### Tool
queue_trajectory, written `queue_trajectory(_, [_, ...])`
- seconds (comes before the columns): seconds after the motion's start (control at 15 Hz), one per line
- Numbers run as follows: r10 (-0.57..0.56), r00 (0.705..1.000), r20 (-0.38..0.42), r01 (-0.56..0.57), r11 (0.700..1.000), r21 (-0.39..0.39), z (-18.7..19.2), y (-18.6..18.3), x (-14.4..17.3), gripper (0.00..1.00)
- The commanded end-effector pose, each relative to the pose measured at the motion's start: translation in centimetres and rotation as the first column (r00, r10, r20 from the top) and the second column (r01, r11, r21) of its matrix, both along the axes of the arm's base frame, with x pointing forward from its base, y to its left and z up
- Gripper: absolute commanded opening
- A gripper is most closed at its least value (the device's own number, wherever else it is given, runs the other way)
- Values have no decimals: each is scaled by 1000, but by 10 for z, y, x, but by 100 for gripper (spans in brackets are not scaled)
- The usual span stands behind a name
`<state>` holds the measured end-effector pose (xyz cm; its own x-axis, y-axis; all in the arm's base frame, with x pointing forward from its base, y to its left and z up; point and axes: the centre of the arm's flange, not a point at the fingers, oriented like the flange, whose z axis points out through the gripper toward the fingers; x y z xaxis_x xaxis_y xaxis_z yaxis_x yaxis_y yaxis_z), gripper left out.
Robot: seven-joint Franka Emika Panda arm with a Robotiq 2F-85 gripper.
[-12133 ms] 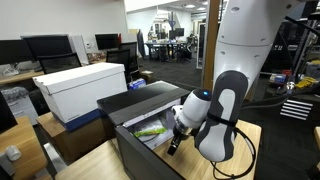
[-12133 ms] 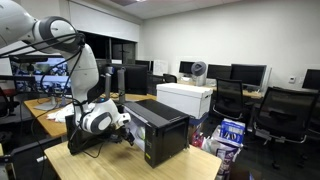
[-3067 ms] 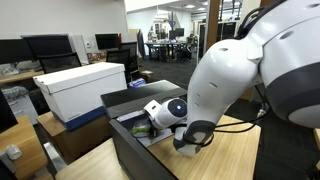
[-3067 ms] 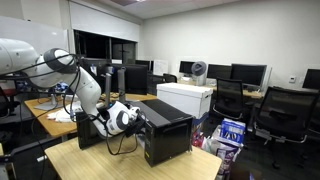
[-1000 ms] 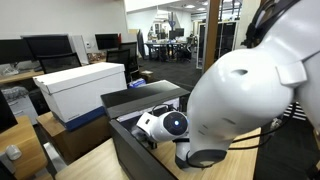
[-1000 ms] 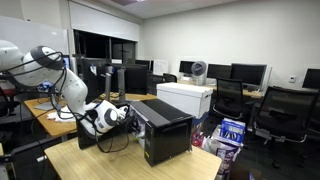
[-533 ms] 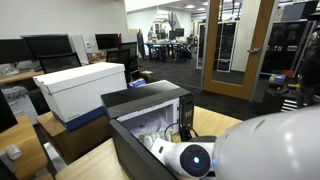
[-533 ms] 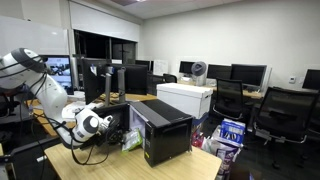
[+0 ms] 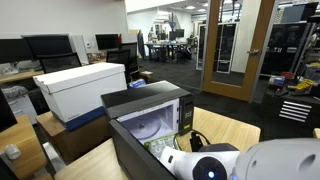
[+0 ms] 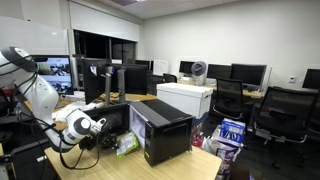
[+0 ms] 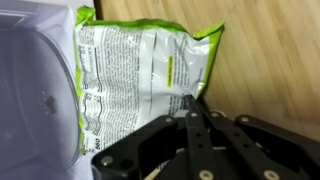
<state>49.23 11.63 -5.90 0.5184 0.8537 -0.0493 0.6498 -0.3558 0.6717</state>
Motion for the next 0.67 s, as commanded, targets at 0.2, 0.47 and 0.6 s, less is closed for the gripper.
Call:
queue_trajectory(0.2, [-128, 991, -41, 130, 990, 58, 48, 0, 6, 2])
queue_trajectory(0.47, [-223, 967, -120, 232, 970, 72, 80, -8, 19, 2])
queue_trajectory(0.6, [-252, 956, -149, 266, 960, 84, 95, -13, 22, 2])
